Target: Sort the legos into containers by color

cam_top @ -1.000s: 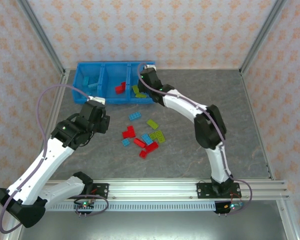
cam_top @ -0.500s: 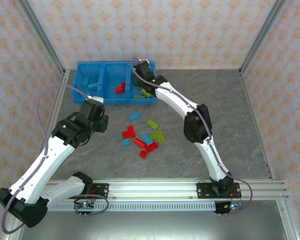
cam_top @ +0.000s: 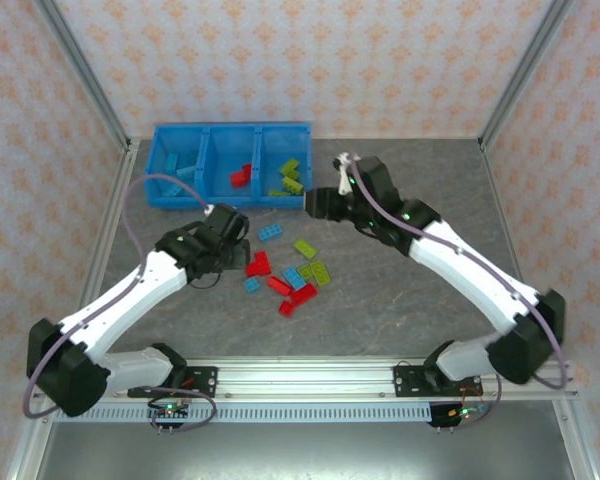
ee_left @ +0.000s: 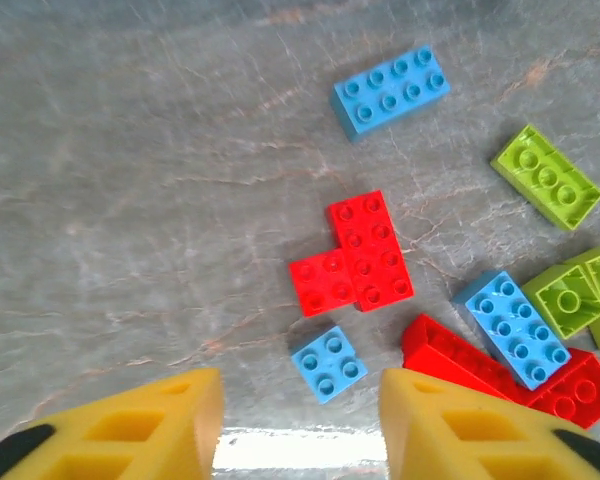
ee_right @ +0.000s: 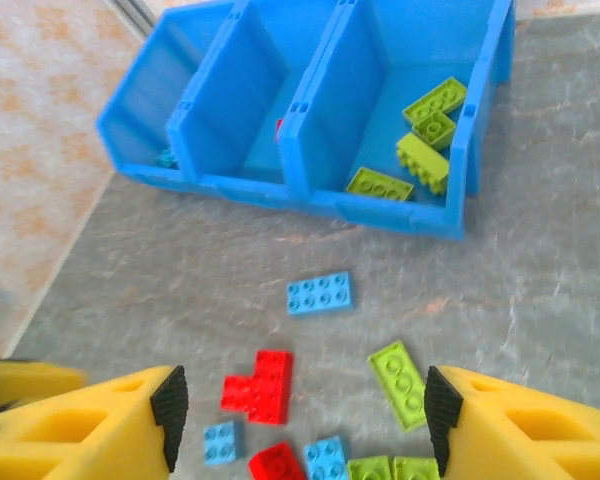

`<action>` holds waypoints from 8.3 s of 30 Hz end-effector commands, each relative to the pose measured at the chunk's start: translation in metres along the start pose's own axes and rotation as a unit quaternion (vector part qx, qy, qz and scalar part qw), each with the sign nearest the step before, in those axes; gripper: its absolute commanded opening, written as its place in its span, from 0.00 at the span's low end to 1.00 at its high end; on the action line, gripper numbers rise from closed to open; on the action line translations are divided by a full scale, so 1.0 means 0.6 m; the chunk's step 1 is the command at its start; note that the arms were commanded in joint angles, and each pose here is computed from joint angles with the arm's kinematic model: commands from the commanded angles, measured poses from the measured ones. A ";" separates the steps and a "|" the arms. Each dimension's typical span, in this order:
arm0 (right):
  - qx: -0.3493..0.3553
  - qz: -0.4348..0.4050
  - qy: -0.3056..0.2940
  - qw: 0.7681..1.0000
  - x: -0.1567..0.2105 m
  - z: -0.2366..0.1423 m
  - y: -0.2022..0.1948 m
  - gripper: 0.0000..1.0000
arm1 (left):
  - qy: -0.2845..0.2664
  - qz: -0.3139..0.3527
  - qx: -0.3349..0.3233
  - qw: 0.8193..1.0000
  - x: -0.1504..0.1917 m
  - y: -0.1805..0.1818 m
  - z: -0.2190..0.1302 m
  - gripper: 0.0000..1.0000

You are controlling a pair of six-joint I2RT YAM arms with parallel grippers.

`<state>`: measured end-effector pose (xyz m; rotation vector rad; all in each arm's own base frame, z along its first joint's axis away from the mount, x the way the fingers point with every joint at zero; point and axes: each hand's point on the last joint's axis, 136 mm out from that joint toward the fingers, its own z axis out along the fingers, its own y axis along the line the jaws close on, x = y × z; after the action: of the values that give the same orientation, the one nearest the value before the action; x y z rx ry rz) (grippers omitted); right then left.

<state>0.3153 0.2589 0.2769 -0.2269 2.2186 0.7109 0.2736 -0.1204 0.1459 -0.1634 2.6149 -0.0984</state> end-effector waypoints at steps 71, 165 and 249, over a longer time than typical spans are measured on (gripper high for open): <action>0.024 0.051 0.172 0.983 0.204 0.061 -0.015 0.68 | -0.117 -0.104 -0.035 0.987 -0.244 0.058 0.050 0.26; 0.091 0.001 0.067 0.994 0.167 0.037 -0.080 0.95 | -0.040 -0.115 -0.033 0.992 -0.155 -0.034 0.131 0.48; 0.133 -0.067 -0.087 0.985 -0.075 0.296 -0.065 0.27 | -0.115 0.077 0.072 0.988 -0.035 0.074 -0.150 1.00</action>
<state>0.4368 0.3249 0.1915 -0.2151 2.1289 0.4064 0.2394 -0.0775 0.2317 0.1020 2.3826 -0.2443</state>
